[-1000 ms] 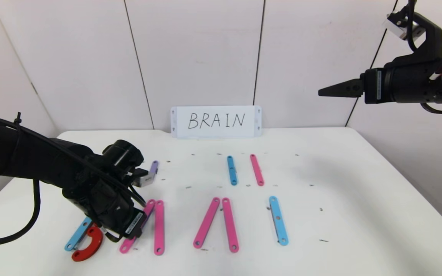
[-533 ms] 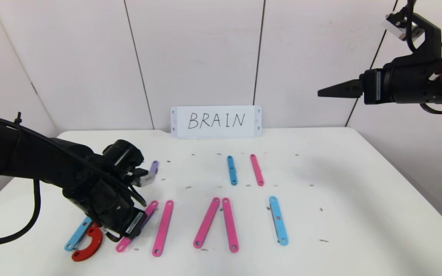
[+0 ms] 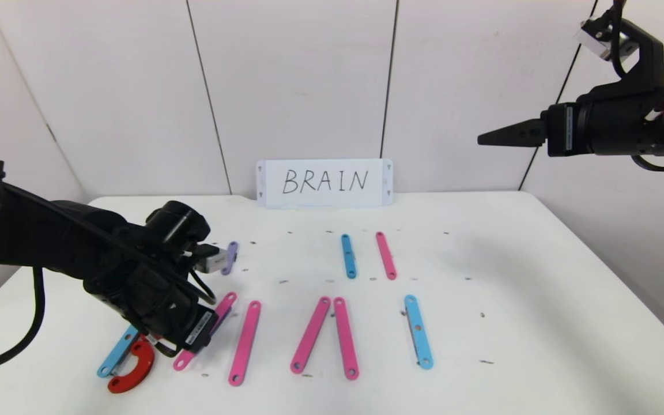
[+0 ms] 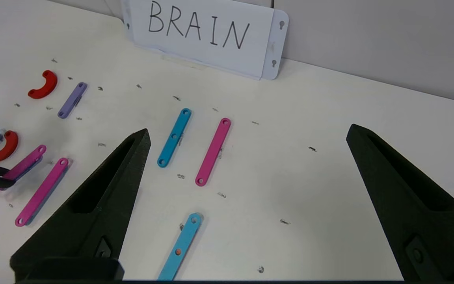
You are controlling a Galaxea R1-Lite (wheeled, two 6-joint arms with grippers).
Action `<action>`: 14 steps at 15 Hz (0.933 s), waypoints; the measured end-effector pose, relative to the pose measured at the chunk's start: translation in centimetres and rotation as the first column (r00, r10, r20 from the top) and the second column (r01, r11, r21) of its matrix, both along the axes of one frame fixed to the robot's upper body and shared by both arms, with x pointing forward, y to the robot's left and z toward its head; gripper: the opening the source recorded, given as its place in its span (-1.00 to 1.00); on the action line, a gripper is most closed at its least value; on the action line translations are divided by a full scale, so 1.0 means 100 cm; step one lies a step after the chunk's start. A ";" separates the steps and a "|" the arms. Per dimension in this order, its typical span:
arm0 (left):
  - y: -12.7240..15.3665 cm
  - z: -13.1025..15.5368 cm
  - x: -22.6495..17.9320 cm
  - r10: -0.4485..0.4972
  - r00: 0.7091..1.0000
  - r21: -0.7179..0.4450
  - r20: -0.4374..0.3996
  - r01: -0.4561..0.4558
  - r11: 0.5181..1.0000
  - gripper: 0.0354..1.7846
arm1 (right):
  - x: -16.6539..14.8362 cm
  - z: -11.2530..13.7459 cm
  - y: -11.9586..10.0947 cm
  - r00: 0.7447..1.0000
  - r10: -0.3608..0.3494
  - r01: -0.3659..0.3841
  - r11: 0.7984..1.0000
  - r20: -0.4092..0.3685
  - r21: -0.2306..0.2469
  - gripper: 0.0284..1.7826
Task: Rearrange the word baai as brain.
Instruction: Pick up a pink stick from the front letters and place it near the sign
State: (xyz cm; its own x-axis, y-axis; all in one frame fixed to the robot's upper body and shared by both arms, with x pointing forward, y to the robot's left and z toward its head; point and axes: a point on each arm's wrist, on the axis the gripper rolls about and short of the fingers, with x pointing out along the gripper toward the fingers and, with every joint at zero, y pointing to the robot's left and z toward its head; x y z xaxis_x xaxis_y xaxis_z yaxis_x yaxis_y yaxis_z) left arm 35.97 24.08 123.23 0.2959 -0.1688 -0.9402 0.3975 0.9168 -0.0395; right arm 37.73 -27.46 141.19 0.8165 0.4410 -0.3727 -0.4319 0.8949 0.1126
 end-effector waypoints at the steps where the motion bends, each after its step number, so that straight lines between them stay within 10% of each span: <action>1: 0.001 0.006 -0.002 0.000 1.000 -0.008 0.020 0.000 1.000 -0.70 | 0.000 0.000 0.000 1.000 -0.001 0.001 1.000 0.001 0.000 0.96; 8: 0.000 0.076 -0.002 0.050 0.965 -0.115 0.256 -0.021 0.993 -0.70 | -0.003 0.003 -0.001 1.000 0.009 -0.009 1.000 0.006 0.007 0.96; 14: -0.016 0.128 0.031 0.241 0.925 -0.179 0.292 -0.195 0.964 -0.70 | -0.005 0.003 -0.001 1.000 0.010 -0.010 1.000 0.008 0.008 0.96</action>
